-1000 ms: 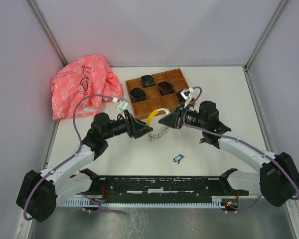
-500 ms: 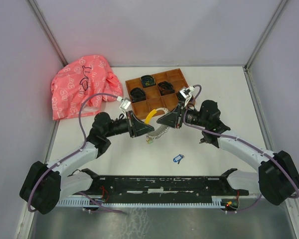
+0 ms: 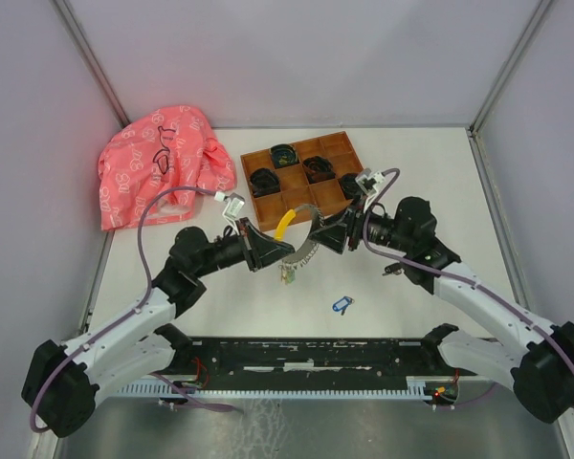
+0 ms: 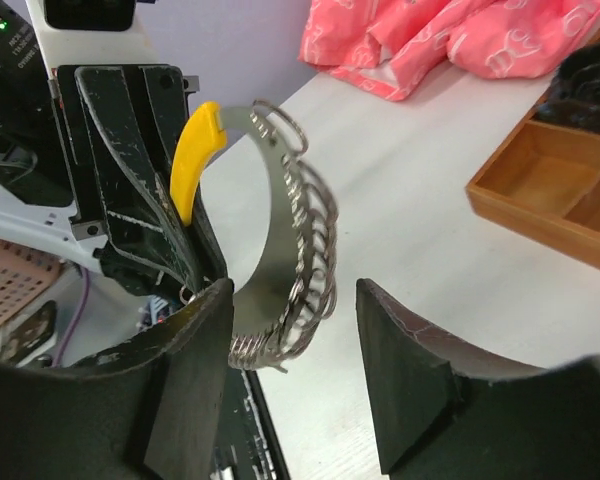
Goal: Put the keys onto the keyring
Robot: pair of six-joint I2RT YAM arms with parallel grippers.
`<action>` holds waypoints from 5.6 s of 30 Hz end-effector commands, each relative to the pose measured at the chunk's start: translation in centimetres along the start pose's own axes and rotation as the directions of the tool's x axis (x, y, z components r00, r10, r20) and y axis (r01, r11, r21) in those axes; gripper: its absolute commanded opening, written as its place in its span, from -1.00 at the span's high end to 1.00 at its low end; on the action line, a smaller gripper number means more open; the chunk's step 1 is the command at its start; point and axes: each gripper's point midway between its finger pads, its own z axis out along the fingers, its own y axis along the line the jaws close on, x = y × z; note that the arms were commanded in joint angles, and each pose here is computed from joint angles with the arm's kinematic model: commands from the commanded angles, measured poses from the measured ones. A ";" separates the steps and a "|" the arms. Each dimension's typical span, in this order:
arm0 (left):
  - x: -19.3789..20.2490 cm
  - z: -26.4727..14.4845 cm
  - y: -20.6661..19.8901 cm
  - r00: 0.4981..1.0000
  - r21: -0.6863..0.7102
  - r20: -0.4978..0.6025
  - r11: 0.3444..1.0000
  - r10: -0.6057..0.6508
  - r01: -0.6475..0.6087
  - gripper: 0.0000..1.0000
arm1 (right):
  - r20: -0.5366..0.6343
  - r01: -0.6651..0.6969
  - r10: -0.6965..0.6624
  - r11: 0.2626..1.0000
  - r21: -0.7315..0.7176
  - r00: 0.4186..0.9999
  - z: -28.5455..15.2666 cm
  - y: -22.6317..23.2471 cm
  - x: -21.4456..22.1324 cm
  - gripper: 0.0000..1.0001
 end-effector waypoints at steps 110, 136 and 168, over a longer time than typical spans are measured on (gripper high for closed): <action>1.7 -4.2 7.3 0.959 -0.466 0.282 0.879 0.038 0.102 -0.10 | 0.031 0.689 -0.692 0.722 0.067 0.722 1.7 2.4 3.3 0.98; 1.6 -1.9 5.3 0.774 -0.285 0.076 0.758 0.628 -0.587 -0.22 | -0.169 0.658 -0.658 0.750 -0.064 0.734 2.8 -1.0 7.4 0.98; 6.1 -0.8 6.3 0.642 -0.075 -0.072 0.638 0.763 -0.766 -0.14 | -0.153 0.643 -0.667 0.745 -0.178 0.729 2.6 0.2 8.5 0.98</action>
